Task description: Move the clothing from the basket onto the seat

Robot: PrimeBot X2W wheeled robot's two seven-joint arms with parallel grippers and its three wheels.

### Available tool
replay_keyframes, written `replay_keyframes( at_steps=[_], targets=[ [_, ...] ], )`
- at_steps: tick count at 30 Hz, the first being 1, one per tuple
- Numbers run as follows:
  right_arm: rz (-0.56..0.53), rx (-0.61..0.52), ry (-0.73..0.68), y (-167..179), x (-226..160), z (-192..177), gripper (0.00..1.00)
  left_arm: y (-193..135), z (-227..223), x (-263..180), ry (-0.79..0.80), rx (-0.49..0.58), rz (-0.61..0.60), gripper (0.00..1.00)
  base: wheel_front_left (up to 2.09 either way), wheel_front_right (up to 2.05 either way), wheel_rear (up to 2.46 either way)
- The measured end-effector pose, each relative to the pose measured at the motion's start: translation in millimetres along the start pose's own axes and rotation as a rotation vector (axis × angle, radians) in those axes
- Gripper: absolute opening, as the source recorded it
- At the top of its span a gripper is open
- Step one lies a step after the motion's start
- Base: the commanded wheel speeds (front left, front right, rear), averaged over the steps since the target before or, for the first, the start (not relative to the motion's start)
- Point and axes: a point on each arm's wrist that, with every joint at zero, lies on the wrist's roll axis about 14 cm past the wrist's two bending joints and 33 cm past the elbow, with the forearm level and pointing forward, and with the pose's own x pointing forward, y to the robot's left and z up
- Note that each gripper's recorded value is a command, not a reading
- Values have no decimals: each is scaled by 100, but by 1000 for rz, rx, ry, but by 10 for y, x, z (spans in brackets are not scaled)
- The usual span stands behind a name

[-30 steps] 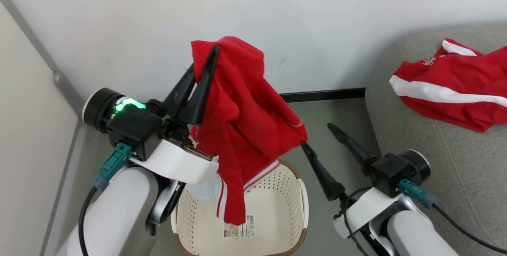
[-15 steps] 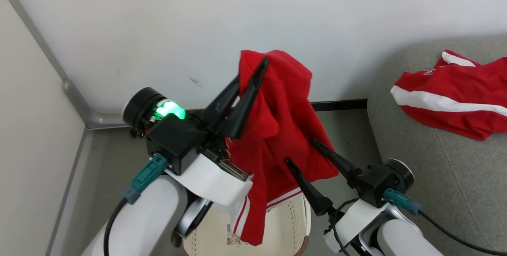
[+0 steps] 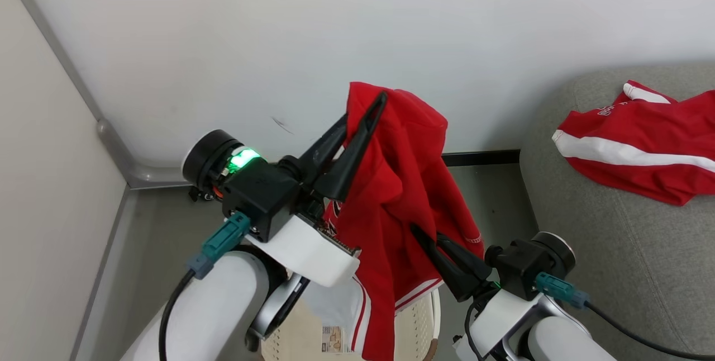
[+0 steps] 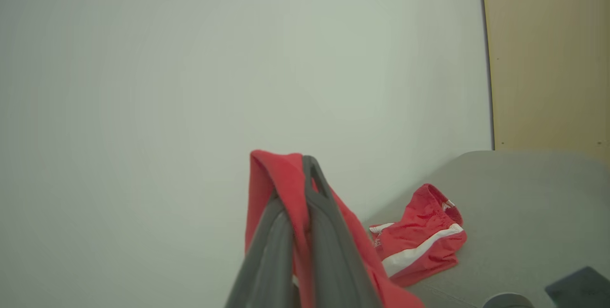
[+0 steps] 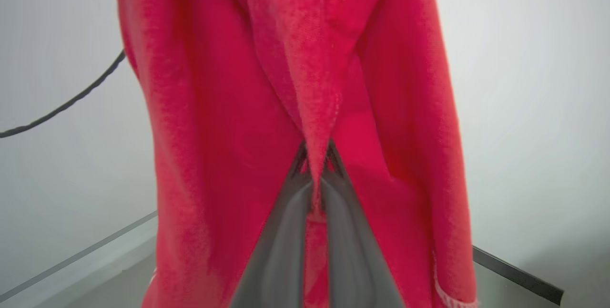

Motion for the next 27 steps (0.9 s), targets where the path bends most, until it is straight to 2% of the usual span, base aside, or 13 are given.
replay_keyframes(
  at_steps=[2, 3, 4, 5, 6, 15, 27],
  targets=[
    [0, 6, 0, 2, -2, 0, 0, 68, -30, -11, 16, 2, 28, 0, 0, 0, 0],
    [-2, 12, -1, -4, -4, 2, 0, 94, -55, -22, 28, 4, 36, 14, 0, 0, 0],
    [-4, 14, -1, -11, -7, 3, 0, 121, -83, -35, 40, 3, 50, 38, 0, 0, 0],
    [-7, 16, -3, -21, -10, 9, 0, 135, -118, -48, 54, 2, 56, 82, 0, 0, 0],
    [-10, 18, -7, -32, -10, 22, 0, 152, -150, -56, 68, 2, 64, 100, 0, 0, 0],
    [-52, 12, -43, -179, -23, 139, 0, 218, -371, -114, 170, 1, 87, 100, 0, 0, 0],
    [-134, -17, -50, -468, -128, 185, 0, 126, -454, -53, 190, -24, 58, 100, 0, 0, 0]
  ],
)
